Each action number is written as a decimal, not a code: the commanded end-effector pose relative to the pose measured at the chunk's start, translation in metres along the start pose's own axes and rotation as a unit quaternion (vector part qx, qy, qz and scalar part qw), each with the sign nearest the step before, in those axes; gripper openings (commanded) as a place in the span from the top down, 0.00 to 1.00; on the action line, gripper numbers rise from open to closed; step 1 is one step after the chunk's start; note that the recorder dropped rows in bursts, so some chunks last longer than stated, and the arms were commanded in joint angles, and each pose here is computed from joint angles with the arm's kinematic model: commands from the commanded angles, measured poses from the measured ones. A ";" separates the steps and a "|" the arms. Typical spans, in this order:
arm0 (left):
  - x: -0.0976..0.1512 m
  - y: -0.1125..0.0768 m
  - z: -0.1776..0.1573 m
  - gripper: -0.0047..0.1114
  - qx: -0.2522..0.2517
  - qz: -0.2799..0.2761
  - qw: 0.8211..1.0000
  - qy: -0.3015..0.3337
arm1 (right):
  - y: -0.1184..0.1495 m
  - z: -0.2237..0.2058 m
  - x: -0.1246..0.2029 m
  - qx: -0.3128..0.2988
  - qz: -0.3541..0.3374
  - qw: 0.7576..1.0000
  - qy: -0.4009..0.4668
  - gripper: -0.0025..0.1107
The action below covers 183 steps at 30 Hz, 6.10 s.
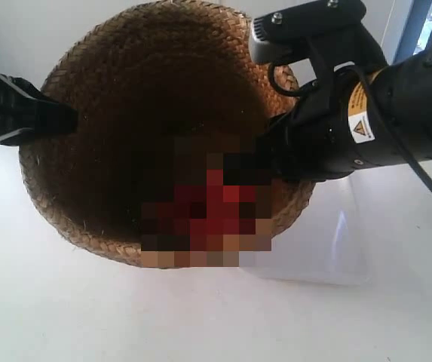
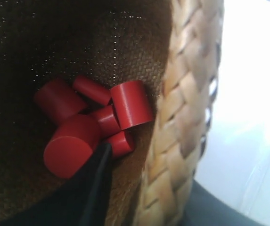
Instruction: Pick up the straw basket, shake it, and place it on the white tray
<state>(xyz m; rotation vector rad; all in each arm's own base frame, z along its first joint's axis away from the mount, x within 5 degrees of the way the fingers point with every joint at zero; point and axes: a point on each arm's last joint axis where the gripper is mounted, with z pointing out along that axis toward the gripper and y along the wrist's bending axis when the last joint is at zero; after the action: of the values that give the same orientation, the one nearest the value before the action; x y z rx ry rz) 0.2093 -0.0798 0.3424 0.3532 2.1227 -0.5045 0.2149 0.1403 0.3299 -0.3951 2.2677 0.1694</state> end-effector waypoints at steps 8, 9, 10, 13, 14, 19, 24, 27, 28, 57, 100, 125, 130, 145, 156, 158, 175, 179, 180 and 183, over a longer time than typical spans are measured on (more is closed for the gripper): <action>-0.002 -0.002 -0.002 0.96 0.001 0.017 1.000 -0.009 | 0.000 0.015 0.007 0.023 -0.035 0.998 0.041 0.98; -0.001 -0.002 -0.002 0.96 0.003 0.018 1.000 -0.004 | 0.000 0.015 0.007 0.023 -0.035 0.998 0.041 0.98; 0.001 -0.003 -0.002 0.96 0.007 0.018 1.000 0.003 | 0.000 0.015 0.007 0.023 -0.035 0.998 0.041 0.98; -0.002 -0.001 -0.002 0.96 -0.001 0.022 1.000 -0.012 | -0.001 0.015 0.005 0.025 -0.047 0.998 0.027 0.98; -0.011 -0.005 -0.010 0.96 0.001 0.028 0.999 -0.032 | -0.002 0.008 -0.002 0.029 -0.047 0.998 0.019 0.98; -0.057 -0.041 -0.094 0.96 0.041 0.104 0.986 -0.123 | -0.016 -0.106 -0.049 -0.008 -0.009 0.995 -0.095 0.98; -0.010 -0.012 -0.022 0.96 0.026 0.001 1.000 0.005 | -0.008 -0.020 0.008 0.010 -0.029 0.999 0.026 0.98; -0.010 -0.014 -0.020 0.96 0.036 0.015 0.999 0.003 | -0.001 -0.023 0.003 -0.014 -0.014 1.000 0.011 0.98; -0.012 -0.014 -0.023 0.96 0.035 0.015 0.999 -0.006 | 0.000 -0.027 -0.001 -0.022 -0.012 1.000 -0.009 0.98; -0.014 -0.018 -0.023 0.96 0.059 -0.030 0.998 -0.006 | -0.008 -0.023 0.013 0.001 0.001 1.000 0.012 0.98; -0.033 -0.022 -0.032 0.96 0.060 -0.023 0.998 -0.026 | -0.034 -0.036 -0.024 0.103 -0.056 0.993 -0.009 0.98; -0.052 -0.064 0.091 0.96 0.124 -0.157 0.979 -0.035 | -0.125 -0.009 -0.060 0.175 -0.041 0.972 0.154 0.98; -0.045 -0.060 0.108 0.96 0.110 -0.162 0.980 -0.021 | -0.134 0.006 -0.058 0.176 -0.035 0.969 0.169 0.98; -0.043 -0.060 0.142 0.96 0.112 -0.184 0.976 0.011 | -0.152 0.052 -0.046 0.165 -0.072 0.956 0.232 0.98; -0.042 -0.062 0.154 0.96 0.123 -0.204 0.971 0.032 | -0.156 0.053 -0.052 0.183 -0.107 0.955 0.207 0.98; -0.041 -0.063 0.154 0.96 0.124 -0.204 0.970 0.033 | -0.156 0.055 -0.052 0.179 -0.105 0.957 0.203 0.98; -0.040 -0.063 0.153 0.61 0.128 -0.187 0.973 0.040 | -0.157 0.072 -0.046 0.172 -0.103 0.954 0.223 0.82; -0.040 -0.063 0.153 0.49 0.127 -0.180 0.975 0.038 | -0.157 0.072 -0.047 0.172 -0.104 0.955 0.219 0.70; -0.040 -0.063 0.153 0.48 0.127 -0.180 0.975 0.038 | -0.157 0.071 -0.047 0.173 -0.103 0.955 0.218 0.69; -0.039 -0.063 0.153 0.43 0.130 -0.169 0.976 0.041 | -0.157 0.071 -0.047 0.174 -0.103 0.955 0.219 0.61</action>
<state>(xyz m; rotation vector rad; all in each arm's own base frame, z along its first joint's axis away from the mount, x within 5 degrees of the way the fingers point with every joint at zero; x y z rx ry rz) 0.3181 -0.2086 0.3031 0.1268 2.2227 -0.9604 0.3470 0.0226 0.3192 -0.4987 2.5961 -0.4457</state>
